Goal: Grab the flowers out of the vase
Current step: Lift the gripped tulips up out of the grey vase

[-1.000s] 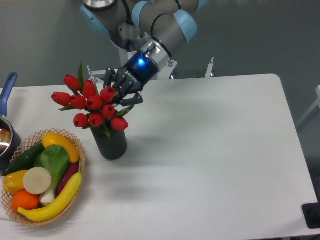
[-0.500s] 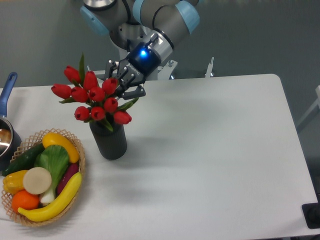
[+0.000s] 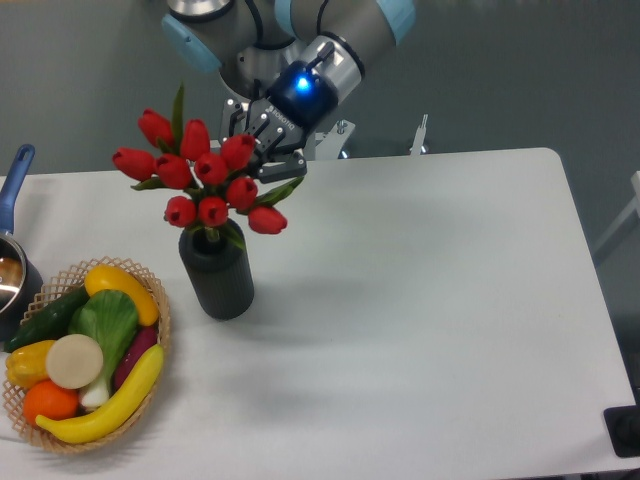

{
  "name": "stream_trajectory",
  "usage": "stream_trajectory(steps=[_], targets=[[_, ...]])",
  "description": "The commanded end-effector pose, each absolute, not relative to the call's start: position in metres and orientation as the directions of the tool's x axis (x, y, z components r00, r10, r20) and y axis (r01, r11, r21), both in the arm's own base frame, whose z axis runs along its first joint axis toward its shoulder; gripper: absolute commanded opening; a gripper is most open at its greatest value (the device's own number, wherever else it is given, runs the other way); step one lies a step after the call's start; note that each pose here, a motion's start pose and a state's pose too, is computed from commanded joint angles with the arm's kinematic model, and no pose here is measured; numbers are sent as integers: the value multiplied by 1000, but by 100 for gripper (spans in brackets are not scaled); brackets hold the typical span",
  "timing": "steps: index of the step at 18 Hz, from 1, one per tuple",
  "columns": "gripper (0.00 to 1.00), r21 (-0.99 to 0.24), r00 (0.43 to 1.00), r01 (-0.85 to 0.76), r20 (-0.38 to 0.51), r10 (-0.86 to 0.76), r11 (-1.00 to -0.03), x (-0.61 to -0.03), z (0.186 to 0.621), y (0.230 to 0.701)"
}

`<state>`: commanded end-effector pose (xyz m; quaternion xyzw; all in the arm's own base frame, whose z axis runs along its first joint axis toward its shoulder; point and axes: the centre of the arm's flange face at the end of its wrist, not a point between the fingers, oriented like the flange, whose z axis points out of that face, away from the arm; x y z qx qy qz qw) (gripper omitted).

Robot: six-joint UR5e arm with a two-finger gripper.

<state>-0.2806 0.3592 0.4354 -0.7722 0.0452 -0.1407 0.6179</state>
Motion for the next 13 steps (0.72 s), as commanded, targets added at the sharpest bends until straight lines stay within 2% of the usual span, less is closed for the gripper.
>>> stream_trajectory(steps=[3,13], targets=[[11,-970,956,130,178,-235,-205,-289,447,353],[11,-965,953,163,208,-221,-205,-301,463,355]])
